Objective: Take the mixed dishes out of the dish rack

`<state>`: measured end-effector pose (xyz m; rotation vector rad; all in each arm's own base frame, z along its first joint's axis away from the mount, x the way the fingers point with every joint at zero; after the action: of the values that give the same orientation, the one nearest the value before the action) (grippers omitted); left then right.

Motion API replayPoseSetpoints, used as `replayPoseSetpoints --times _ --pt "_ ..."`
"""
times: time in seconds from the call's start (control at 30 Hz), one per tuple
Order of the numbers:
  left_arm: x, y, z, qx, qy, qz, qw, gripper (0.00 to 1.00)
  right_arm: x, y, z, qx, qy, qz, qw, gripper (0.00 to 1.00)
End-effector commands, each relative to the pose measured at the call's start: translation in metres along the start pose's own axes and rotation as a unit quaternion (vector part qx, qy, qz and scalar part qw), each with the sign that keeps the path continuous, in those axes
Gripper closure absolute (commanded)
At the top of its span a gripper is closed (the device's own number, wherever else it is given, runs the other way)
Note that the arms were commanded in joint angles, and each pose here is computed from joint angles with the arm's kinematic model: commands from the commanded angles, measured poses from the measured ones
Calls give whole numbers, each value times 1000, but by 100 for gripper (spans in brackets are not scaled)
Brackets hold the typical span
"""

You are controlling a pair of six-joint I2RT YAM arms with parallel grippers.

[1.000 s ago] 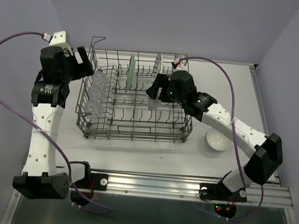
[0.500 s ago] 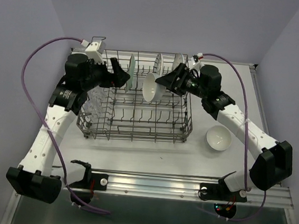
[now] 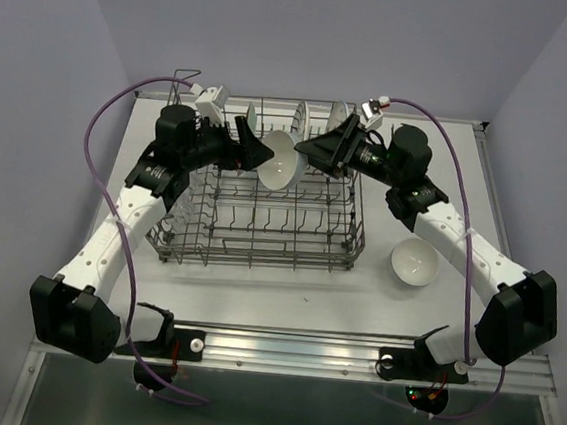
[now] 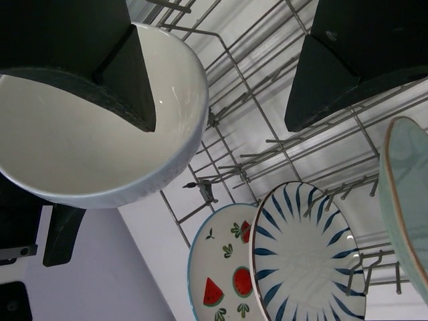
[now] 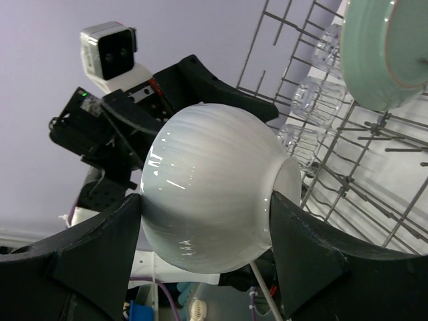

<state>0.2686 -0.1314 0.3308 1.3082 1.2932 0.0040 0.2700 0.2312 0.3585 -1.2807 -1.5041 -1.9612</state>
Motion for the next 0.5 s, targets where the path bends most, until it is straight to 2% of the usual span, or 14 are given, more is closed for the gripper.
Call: replayPoseSetpoints --times 0.0,0.1,0.17,0.2,0.23,0.27,0.3,0.37,0.4,0.43,0.47 --pt "-10 2 10 -6 -62 7 998 17 40 16 -15 -39 92 -38 994 87" --pt "-14 -4 13 6 -80 5 997 35 45 17 -17 -41 108 -36 993 87" --pt "-17 -5 14 6 -89 4 996 54 45 16 -17 -39 113 -32 992 86" --pt "-19 -4 15 4 -94 3 996 90 45 16 -17 -38 116 -32 992 84" --pt "-23 -2 14 2 -98 4 995 100 45 16 -17 -37 116 -32 992 82" --pt "-26 -1 12 0 -101 3 995 100 45 16 -17 -38 115 -32 992 77" --pt "-28 1 11 -3 -104 5 995 100 44 16 -17 -38 114 -32 992 60" --pt "-38 7 2 -25 -106 13 994 100 40 18 -18 -43 103 -37 993 31" --pt "-41 9 -1 -31 -106 16 994 100 38 19 -17 -50 93 -38 994 6" --pt "-48 15 -8 -46 -106 22 993 100 35 21 -20 -56 73 -44 995 1" --pt "-50 17 -10 -53 -103 27 993 100 34 22 -20 -63 63 -47 995 0"
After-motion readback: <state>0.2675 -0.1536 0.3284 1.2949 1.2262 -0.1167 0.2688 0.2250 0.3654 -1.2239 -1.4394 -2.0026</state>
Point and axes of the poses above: each gripper's point midway between its finger pads, its own z axis out along the fingers, its own x axis along the line the jaws close on, y = z × x, the point moved 10 cm from there along -z, back along the fingers, and after that the axes turned 9 degrees about -z, right-handed, at the moved point
